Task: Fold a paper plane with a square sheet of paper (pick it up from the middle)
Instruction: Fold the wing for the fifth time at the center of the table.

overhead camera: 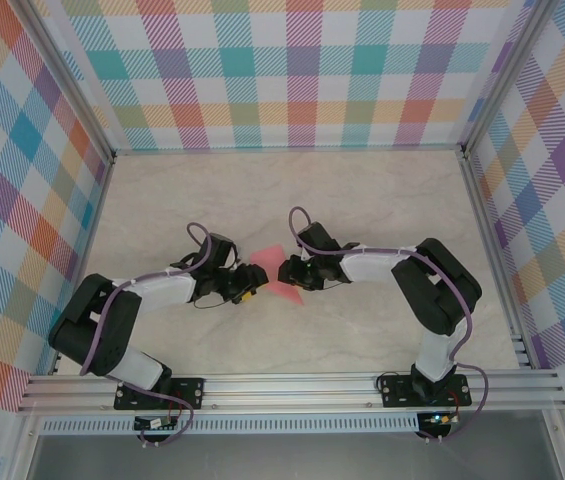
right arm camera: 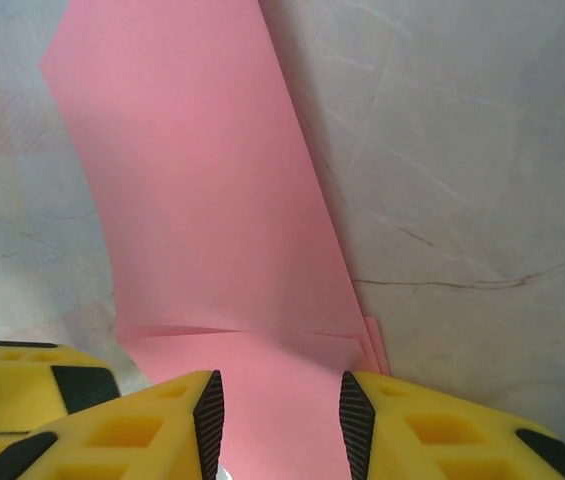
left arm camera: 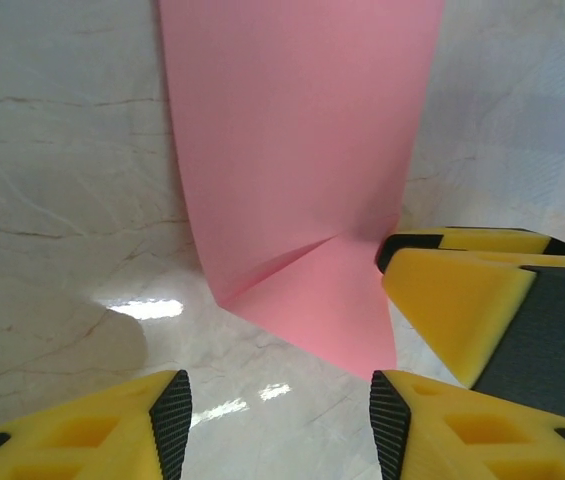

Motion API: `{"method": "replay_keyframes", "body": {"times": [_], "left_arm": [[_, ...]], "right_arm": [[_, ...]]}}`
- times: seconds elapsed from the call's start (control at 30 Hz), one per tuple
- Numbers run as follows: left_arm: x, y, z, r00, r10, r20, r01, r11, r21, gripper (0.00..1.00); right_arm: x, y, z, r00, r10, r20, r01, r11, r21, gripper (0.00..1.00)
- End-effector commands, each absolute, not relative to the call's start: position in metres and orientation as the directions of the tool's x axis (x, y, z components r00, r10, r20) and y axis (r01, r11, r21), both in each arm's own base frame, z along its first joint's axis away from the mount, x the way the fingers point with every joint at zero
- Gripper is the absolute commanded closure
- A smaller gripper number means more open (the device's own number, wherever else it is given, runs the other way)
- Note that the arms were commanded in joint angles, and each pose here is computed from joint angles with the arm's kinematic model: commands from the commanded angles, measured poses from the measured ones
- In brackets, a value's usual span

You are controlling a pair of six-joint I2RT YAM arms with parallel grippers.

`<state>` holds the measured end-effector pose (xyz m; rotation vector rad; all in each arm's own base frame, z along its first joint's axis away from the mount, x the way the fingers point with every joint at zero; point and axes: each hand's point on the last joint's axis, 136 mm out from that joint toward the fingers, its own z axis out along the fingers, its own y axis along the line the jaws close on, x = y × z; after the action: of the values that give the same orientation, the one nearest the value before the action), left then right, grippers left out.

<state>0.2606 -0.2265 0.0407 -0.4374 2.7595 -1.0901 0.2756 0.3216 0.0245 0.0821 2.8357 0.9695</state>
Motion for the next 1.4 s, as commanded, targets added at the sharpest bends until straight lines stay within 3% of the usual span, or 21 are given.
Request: {"method": "replay_keyframes", "body": {"times": [0.0, 0.6, 1.1, 1.37], "left_arm": [[0.264, -0.234, 0.042, -0.946, -0.324, -0.01, -0.226, 0.682, -0.696, 0.48], [0.284, -0.247, 0.04, -0.945, -0.326, -0.026, -0.213, 0.674, -0.708, 0.66], [0.29, -0.245, 0.039, -0.94, -0.337, -0.054, -0.208, 0.691, -0.692, 0.75], [0.289, -0.245, 0.04, -0.94, -0.339, -0.049, -0.212, 0.689, -0.693, 0.86]], "right_arm": [[0.268, 0.311, 0.008, -0.991, 0.112, -0.076, 0.046, 0.805, 0.592, 0.61], [0.267, 0.303, 0.005, -0.991, 0.116, -0.072, 0.052, 0.805, 0.591, 0.61], [0.266, 0.301, 0.004, -0.991, 0.108, -0.084, 0.039, 0.81, 0.585, 0.61], [0.28, 0.302, 0.025, -0.964, 0.002, -0.266, -0.155, 0.811, 0.564, 0.51]]}}
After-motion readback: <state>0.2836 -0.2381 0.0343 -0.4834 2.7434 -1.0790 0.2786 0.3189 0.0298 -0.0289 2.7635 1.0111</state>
